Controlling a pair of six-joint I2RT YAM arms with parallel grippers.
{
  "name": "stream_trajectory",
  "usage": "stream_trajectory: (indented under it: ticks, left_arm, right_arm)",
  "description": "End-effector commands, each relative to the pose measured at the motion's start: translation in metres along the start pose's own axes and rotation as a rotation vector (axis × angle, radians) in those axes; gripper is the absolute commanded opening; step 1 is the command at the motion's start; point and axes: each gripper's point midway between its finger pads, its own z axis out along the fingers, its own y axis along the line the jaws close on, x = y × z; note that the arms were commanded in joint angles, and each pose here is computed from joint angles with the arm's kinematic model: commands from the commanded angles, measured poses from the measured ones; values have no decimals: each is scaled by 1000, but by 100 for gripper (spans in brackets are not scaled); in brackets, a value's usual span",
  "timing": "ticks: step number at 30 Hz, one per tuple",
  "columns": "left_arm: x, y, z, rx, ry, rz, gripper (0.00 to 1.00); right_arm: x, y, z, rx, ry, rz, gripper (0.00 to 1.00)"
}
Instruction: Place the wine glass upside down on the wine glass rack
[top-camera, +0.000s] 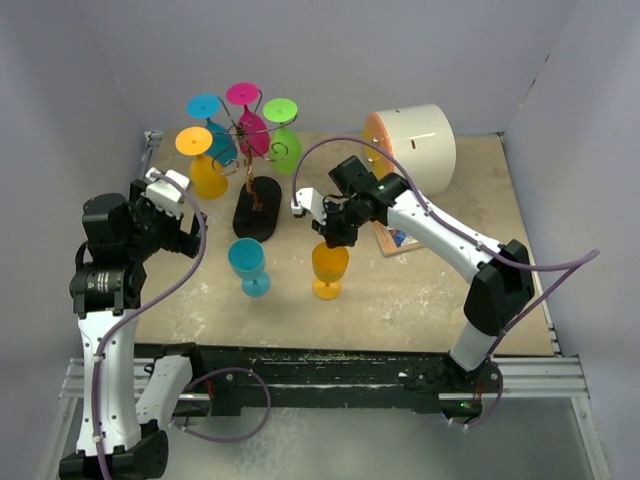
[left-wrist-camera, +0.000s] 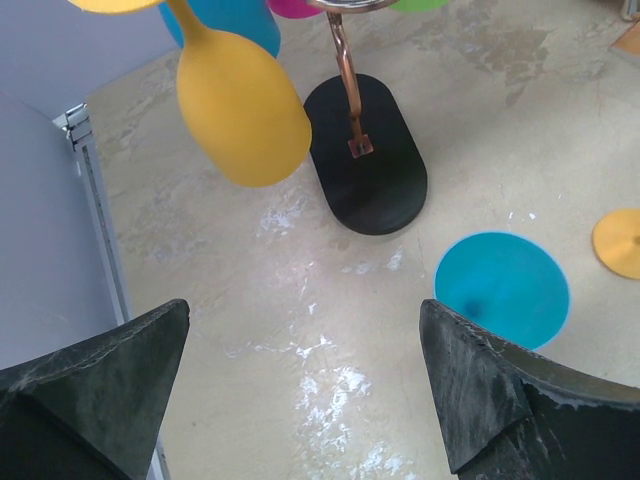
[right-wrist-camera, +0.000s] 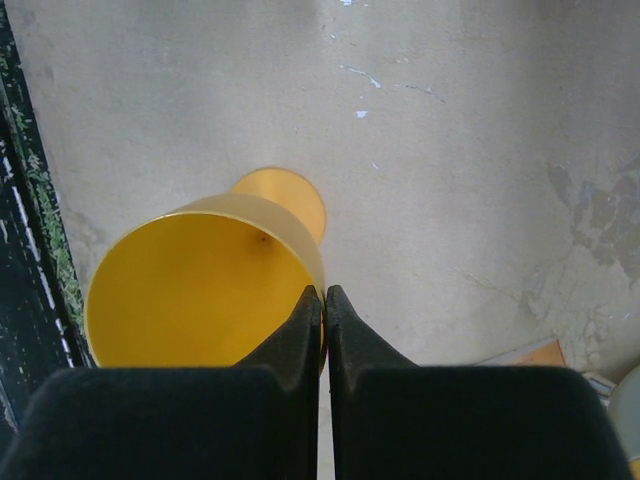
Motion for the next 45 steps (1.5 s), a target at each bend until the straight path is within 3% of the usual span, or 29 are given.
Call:
stream_trajectory:
  ticks: [1, 6, 12, 16, 22, 32, 40, 45]
  left_arm:
    - [-20, -2, -7, 8, -83, -34, 99]
    - [-38, -18, -13, 97, -139, -91, 99]
    - [-84, -51, -14, 400, -184, -164, 99]
    - [-116, -47, -15, 435, -231, -193, 95]
    - [-147, -53, -14, 489, -269, -245, 93]
    - [-187, -86, -8, 617, -278, -309, 90]
    - [-222, -94, -6, 678, -350, -426, 86]
    - [-230, -113, 9, 728, -322, -483, 84]
  right_arm:
    - [-21, 11, -33, 28, -108, -30, 0]
    - [-29, 8, -82, 136, -212, -22, 0]
    - [-32, -4, -189, 328, -433, 43, 0]
    - [-33, -8, -235, 463, -539, 89, 0]
    - [-54, -15, -270, 567, -634, 81, 0]
    - [-125, -14, -344, 611, -872, -23, 0]
    - [-150, -6, -353, 509, -939, -38, 0]
    - [-155, -1, -357, 486, -957, -45, 0]
